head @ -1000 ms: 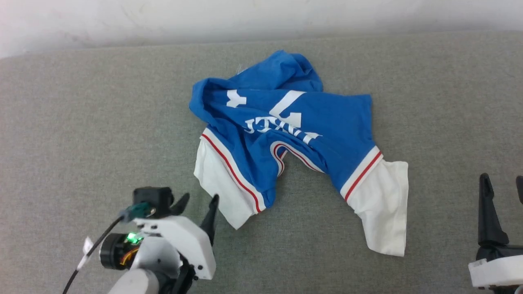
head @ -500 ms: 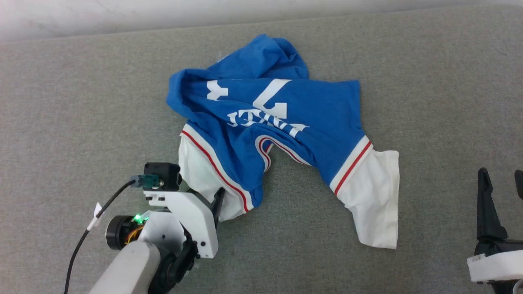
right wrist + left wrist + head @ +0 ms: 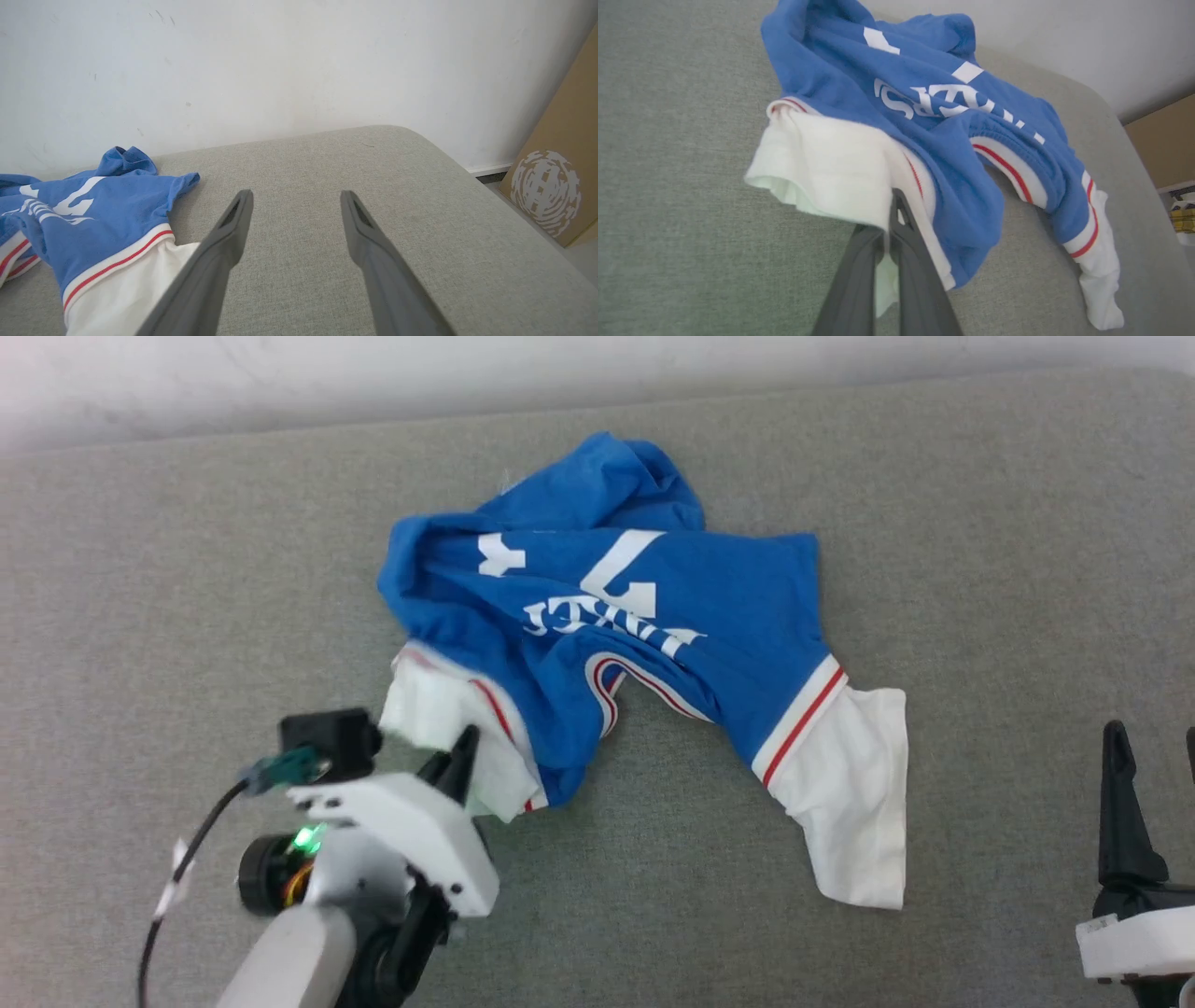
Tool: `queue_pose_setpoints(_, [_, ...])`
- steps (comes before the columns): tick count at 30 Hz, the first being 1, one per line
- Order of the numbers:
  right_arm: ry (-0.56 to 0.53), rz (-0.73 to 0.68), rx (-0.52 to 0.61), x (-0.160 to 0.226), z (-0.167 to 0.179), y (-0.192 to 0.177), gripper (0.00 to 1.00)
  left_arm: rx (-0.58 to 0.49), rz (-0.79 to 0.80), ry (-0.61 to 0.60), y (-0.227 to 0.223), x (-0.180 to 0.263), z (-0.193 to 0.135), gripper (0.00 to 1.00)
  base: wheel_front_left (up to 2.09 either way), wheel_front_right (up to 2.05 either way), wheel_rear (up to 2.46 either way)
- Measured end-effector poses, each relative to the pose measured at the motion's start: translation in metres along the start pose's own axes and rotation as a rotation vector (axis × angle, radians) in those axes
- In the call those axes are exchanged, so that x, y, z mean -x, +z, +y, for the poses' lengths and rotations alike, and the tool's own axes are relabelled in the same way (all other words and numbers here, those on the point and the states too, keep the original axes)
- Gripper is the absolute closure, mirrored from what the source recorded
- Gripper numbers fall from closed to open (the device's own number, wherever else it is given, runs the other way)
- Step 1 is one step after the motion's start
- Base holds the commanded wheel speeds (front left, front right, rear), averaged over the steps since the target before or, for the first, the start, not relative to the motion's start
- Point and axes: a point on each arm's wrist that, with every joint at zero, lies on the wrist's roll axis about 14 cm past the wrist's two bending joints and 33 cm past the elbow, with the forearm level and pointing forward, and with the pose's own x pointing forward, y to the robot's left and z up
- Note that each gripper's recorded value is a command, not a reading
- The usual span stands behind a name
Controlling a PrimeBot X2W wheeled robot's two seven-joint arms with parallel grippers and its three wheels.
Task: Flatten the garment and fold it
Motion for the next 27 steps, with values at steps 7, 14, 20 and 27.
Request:
queue_pose_setpoints(7, [0.026,-0.013,-0.010,0.008,0.007,0.005,0.00,0.190,-0.061,0.195,-0.012,0.068,0.049,1.00,0.00,0.00,0.00])
queue_pose_setpoints(14, [0.073,0.016,-0.007,0.010,0.022,0.002,0.00,0.258,-0.083,0.381,-0.028,0.130,0.101,1.00,0.00,0.00,0.00])
queue_pose_setpoints(20, [0.183,0.141,0.042,0.009,0.059,-0.017,0.00,0.246,-0.142,0.386,-0.015,0.139,0.103,1.00,0.00,0.00,0.00])
queue_pose_setpoints(27, [0.293,0.430,0.129,0.005,0.092,-0.061,0.00,0.228,-0.138,0.304,-0.005,0.116,0.084,1.00,0.00,0.00,0.00])
